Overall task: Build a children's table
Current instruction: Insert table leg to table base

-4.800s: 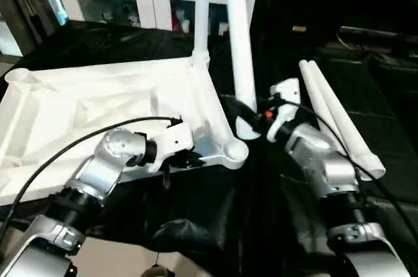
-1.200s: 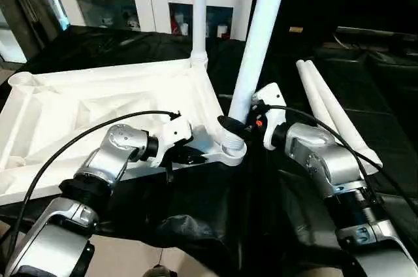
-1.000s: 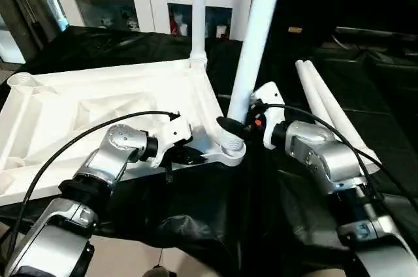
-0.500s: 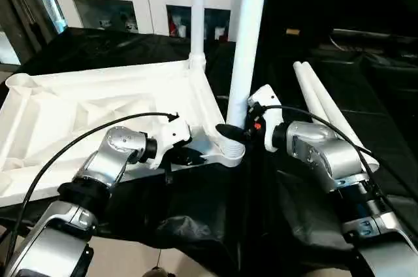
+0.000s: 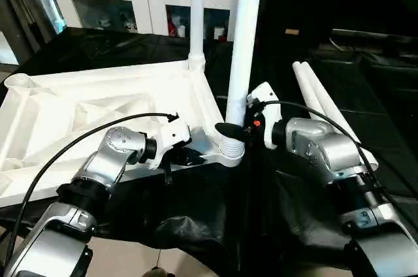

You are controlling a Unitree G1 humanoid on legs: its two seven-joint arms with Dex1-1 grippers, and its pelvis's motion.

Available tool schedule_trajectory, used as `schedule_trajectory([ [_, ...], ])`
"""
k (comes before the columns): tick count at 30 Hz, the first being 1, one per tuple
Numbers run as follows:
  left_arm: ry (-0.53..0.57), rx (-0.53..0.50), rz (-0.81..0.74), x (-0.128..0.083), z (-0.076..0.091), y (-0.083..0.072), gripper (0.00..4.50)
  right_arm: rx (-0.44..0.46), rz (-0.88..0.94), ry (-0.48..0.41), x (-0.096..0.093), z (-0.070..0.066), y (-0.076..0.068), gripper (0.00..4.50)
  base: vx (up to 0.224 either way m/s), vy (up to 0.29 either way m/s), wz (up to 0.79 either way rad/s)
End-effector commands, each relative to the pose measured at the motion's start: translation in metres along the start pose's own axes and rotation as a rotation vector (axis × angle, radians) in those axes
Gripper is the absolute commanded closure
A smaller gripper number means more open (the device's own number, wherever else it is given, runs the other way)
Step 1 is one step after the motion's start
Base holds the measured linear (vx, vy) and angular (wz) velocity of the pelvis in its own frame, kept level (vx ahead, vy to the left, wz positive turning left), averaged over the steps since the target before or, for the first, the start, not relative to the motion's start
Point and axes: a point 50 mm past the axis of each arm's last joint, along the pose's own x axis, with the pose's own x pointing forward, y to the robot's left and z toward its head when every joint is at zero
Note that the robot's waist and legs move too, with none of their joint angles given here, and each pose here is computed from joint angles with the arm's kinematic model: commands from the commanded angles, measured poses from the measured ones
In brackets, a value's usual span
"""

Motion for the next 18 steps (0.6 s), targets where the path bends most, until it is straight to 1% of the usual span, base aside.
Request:
schedule_trajectory([
  [1,-0.033,0.0,-0.011,0.004,0.002,-0.004,4.5,0.075,-0.024,0.048,-0.001,-0.016,-0.005,2.62,0.0,0.0,0.0],
  [7,-0.054,-0.019,0.021,0.004,0.004,-0.003,4.5,0.158,-0.045,0.008,-0.009,-0.031,-0.009,2.62,0.0,0.0,0.0],
  [10,-0.069,-0.034,0.031,0.003,0.005,-0.002,4.5,0.205,-0.073,-0.036,-0.014,-0.042,-0.01,2.62,0.0,0.0,0.0],
  [12,-0.071,-0.037,0.036,0.003,0.005,-0.002,4.5,0.215,-0.081,-0.046,-0.016,-0.045,-0.01,2.62,0.0,0.0,0.0],
  [13,-0.078,-0.042,0.041,0.002,0.005,-0.002,4.5,0.228,-0.091,-0.058,-0.017,-0.05,-0.009,2.62,0.0,0.0,0.0],
  [14,-0.079,-0.043,0.042,0.002,0.006,-0.002,4.5,0.231,-0.093,-0.061,-0.018,-0.05,-0.009,2.62,0.0,0.0,0.0],
  [16,-0.087,-0.05,0.055,0.002,0.006,-0.002,4.5,0.249,-0.114,-0.092,-0.02,-0.06,-0.006,2.62,0.0,0.0,0.0],
  [18,-0.088,-0.053,0.06,0.002,0.006,-0.002,4.5,0.254,-0.127,-0.112,-0.021,-0.063,-0.005,2.62,0.0,0.0,0.0],
])
